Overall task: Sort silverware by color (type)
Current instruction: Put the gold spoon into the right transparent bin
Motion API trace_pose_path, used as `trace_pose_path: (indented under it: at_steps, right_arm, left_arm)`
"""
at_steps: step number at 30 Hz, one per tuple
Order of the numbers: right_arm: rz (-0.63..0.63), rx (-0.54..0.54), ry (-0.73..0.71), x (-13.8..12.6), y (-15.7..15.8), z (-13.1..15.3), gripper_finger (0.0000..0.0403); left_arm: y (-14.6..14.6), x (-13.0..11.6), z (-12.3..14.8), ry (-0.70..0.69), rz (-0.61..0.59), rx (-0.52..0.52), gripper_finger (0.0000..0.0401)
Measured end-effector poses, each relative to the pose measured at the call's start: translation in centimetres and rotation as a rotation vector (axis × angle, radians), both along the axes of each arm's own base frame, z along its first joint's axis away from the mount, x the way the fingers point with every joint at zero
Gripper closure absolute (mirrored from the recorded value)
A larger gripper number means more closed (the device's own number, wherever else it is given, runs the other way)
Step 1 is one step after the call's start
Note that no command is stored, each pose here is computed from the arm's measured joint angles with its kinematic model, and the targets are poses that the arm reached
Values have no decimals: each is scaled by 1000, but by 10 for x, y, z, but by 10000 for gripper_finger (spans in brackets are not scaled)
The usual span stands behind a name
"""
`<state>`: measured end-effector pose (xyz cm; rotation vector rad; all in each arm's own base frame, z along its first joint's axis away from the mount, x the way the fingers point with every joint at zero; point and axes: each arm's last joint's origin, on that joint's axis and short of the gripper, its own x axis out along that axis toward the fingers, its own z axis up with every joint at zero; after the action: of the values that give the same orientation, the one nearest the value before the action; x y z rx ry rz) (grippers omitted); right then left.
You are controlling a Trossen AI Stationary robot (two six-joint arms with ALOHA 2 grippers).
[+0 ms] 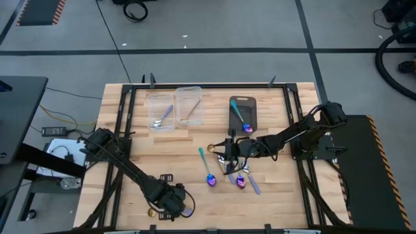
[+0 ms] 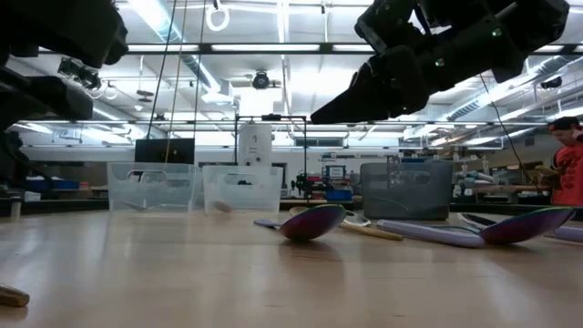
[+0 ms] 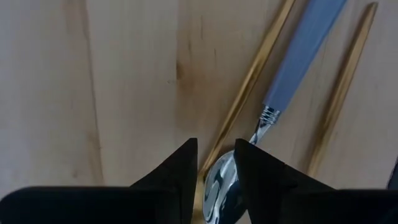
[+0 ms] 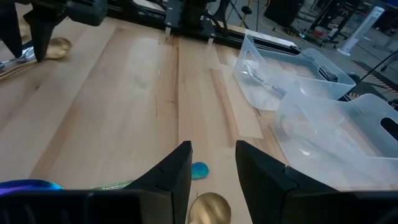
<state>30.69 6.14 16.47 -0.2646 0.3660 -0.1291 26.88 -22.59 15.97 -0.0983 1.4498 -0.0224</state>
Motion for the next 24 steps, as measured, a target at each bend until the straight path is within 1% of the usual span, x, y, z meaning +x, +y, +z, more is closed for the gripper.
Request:
trace_pose_path:
  at_steps: [7,14,21,24]
  right_arm:
    - [-1,0,-3,0,0,0,269]
    - [17,7,-1,0,0,0,269]
    - [20,9,-1,0,0,0,269]
    - [20,10,-1,0,0,0,269]
  left_arm:
    - [1,1,0,-21,-19,26,287]
    - [-3,0,0,-38,-40,20,287]
    - [-8,-1,-15,-3,-94,46,287]
    - [-8,-1,-17,-2,-107,58,287]
